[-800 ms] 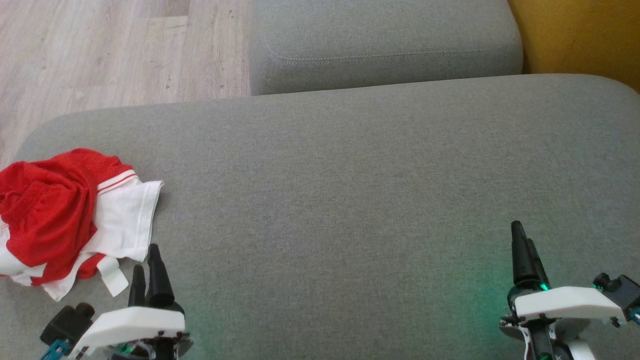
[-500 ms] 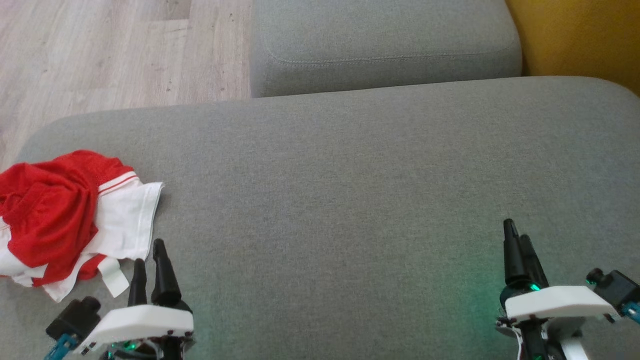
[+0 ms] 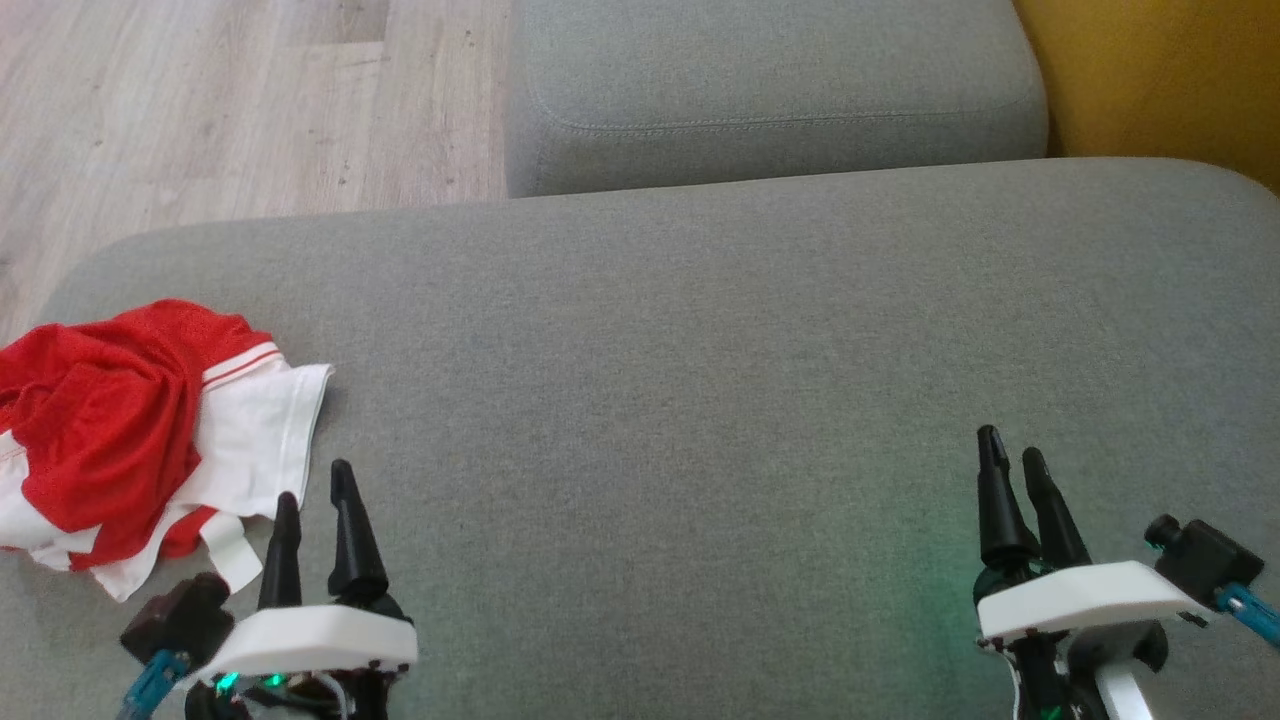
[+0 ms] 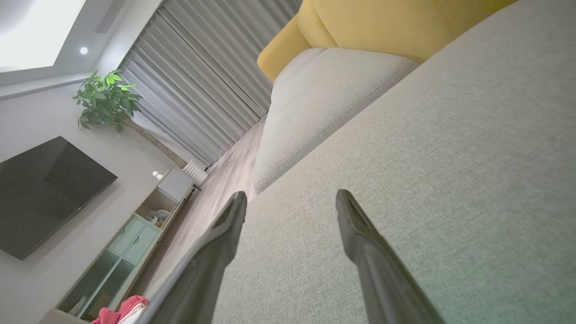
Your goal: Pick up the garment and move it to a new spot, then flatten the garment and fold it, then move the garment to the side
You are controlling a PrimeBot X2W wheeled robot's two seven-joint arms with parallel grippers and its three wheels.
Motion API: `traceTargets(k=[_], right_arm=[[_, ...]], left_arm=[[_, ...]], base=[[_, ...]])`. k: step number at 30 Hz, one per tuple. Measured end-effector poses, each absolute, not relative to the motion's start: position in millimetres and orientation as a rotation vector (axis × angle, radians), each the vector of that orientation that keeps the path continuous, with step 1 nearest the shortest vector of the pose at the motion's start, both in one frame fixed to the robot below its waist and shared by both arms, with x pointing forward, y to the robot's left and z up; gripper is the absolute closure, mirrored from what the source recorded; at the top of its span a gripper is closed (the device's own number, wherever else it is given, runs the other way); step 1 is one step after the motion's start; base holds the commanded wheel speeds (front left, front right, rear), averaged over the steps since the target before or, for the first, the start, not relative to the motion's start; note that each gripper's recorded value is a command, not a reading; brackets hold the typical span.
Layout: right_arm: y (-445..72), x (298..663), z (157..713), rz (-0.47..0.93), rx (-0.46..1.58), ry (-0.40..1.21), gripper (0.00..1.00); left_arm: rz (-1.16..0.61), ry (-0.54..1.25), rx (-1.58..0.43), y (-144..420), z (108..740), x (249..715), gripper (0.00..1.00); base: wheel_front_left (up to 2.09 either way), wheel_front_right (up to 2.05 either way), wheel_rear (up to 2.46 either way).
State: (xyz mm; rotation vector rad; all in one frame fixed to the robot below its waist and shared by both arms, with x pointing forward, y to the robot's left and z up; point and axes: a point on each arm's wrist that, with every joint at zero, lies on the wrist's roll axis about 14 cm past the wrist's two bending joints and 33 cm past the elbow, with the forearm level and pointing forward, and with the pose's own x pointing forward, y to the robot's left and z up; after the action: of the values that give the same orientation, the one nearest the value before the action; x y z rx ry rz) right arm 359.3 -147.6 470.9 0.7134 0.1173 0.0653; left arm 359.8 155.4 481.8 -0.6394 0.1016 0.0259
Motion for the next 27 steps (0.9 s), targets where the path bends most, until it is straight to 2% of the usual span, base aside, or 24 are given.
traceTargets(k=[27], right_arm=[[-135.6,358.1,478.2,0.141,0.39,0.06,0.0]], left_arm=[[-0.06,0.013,-0.322,136.8,496.2,359.5,0.0]], base=[[0.0,0.0,0.0]])
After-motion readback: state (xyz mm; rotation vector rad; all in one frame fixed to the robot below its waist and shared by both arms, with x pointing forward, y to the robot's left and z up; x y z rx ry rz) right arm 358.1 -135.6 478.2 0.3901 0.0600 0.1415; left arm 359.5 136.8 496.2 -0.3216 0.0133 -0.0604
